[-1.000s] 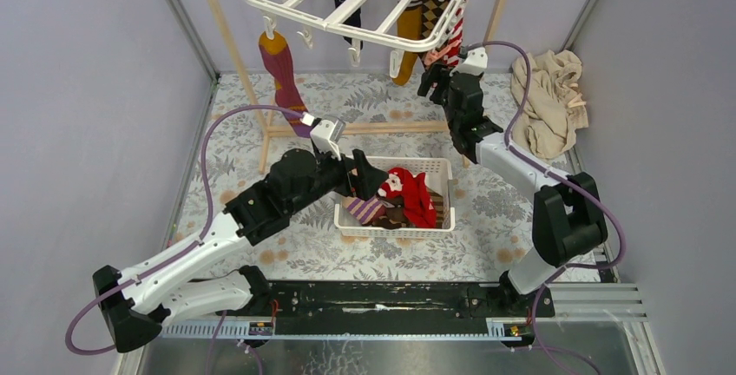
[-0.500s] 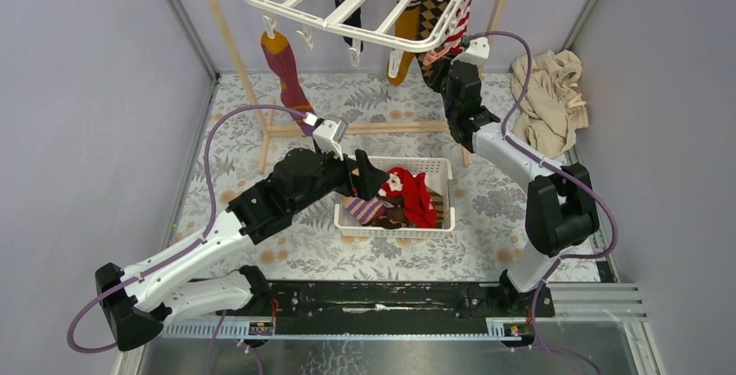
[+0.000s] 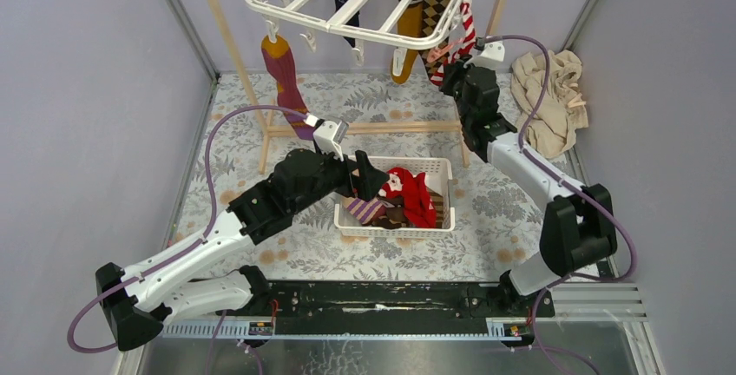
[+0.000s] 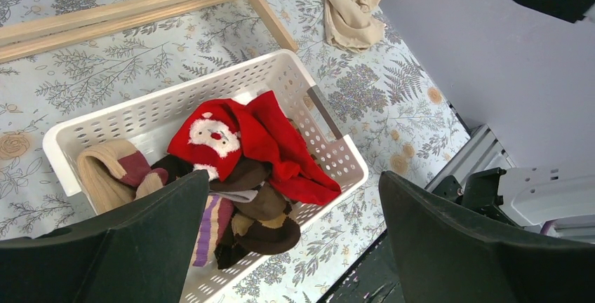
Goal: Remove the socks clipped to the hanger
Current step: Remove the sock from the hanger.
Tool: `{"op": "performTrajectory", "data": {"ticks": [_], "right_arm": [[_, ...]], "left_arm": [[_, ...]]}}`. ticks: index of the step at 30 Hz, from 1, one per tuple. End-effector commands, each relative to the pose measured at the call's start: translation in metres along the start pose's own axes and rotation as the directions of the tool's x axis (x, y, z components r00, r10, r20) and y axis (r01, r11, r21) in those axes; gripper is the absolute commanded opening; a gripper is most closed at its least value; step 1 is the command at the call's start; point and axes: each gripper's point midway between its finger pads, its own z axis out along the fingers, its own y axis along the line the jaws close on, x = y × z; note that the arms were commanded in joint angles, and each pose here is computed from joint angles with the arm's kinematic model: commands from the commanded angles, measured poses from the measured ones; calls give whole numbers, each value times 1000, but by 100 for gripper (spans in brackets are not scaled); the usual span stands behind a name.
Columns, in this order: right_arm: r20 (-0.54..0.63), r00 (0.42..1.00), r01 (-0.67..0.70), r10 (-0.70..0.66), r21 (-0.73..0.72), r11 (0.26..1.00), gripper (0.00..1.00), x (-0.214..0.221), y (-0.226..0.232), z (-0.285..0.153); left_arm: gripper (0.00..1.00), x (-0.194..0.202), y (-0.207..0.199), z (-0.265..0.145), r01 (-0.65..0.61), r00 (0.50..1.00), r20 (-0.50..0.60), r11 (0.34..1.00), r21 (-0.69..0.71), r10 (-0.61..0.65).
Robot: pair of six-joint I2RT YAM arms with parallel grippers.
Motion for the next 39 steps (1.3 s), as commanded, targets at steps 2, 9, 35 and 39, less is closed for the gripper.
{"op": "performTrajectory", "data": {"ticks": [2,9,35,39], "right_arm": [[45,999,-20,27,-146,989,0,-38,23,-29],[-40,999,-7,-2,-238,971,0,-32,30,-61],[-238,971,-137,-3,-573,808,0,-36,90,-168],[-227,969,-61,-98,-604,795,0,-32,116,-176]], "left_arm": [[99,0,-5,0,9,1000,6,1000,22,-9],[99,-4,-13,1,28,999,16,998,62,-29],[99,-9,-26,-12,62,997,42,992,111,-67],[99,-8,-26,-12,64,997,42,992,110,-69]]}}
